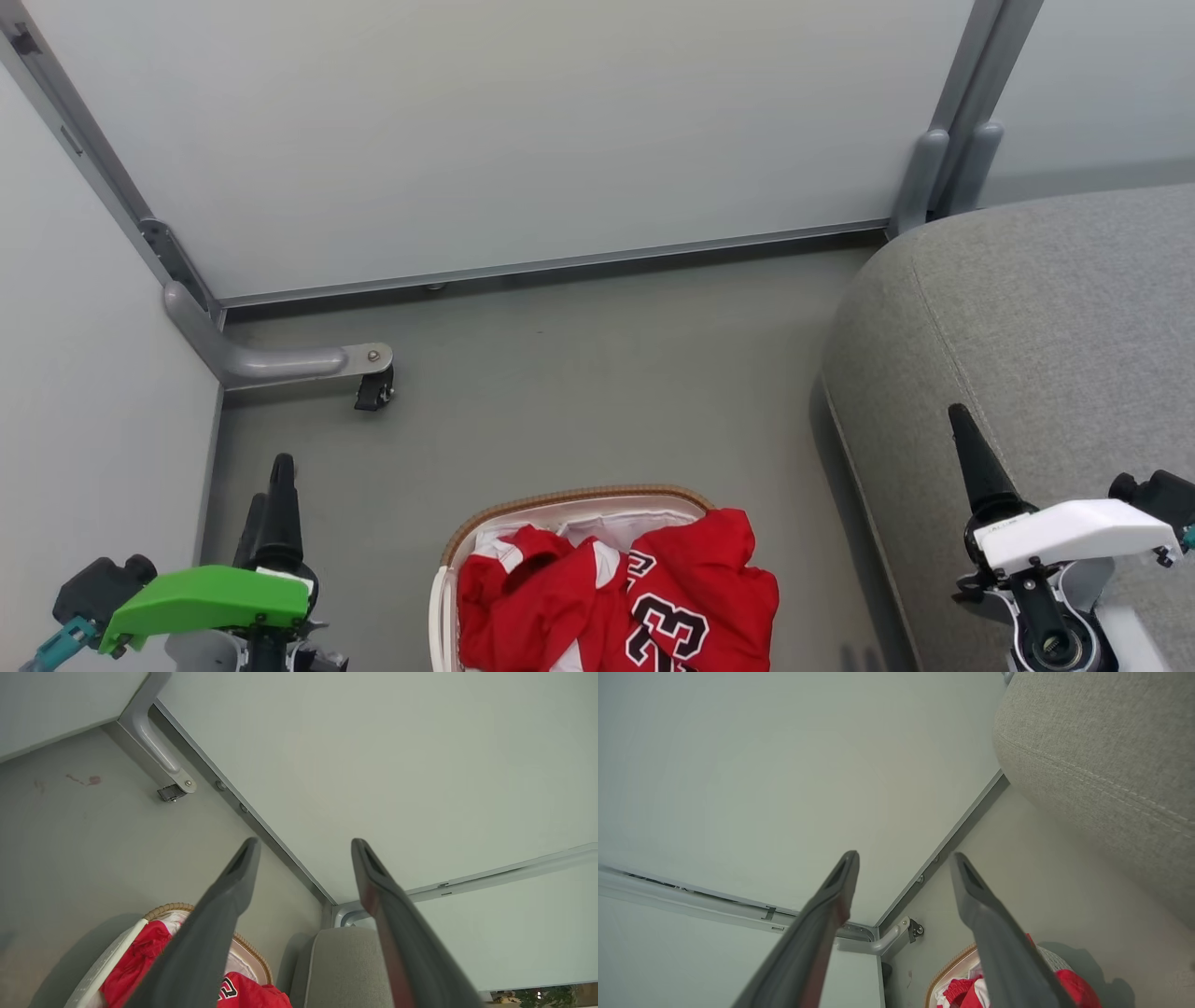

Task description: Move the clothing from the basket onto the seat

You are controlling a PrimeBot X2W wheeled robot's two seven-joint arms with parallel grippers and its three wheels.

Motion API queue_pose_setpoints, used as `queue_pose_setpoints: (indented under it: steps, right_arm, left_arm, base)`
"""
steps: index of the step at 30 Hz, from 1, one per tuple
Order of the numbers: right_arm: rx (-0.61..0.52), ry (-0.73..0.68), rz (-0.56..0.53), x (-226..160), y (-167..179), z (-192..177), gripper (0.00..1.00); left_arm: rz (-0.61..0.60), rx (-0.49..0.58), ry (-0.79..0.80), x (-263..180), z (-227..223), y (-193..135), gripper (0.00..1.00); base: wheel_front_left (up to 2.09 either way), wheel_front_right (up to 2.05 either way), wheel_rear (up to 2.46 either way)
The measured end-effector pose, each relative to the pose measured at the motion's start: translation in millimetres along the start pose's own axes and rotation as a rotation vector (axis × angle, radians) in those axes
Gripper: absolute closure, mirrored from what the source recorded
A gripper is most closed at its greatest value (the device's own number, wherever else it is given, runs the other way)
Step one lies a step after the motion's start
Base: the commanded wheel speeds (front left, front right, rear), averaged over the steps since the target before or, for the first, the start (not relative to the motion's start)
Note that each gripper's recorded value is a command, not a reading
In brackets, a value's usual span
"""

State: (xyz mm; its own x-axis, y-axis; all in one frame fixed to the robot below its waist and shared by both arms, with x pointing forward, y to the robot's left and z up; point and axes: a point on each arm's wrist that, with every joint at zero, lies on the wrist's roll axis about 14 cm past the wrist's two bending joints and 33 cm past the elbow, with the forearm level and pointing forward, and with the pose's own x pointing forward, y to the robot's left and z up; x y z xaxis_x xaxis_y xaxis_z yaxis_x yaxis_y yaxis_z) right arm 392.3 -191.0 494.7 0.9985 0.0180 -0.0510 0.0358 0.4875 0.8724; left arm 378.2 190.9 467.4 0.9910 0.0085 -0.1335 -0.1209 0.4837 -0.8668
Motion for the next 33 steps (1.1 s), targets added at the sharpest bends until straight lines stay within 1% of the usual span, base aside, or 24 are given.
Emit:
queue_pose_setpoints:
  steps: [18, 33]
  right_arm:
    - [-0.287, 0.001, 0.037, 5.0, 8.3, -2.1, 0.00]
    - [-0.487, 0.004, 0.072, 7.8, 13.6, -6.5, 0.00]
  left_arm:
    - [-0.005, 0.344, 0.017, 3.4, -6.6, -2.5, 0.00]
    - [-0.022, 0.577, 0.027, 3.0, -12.4, -4.4, 0.00]
  base:
    - [0.00, 0.00, 0.00]
    - [0.00, 0.00, 0.00]
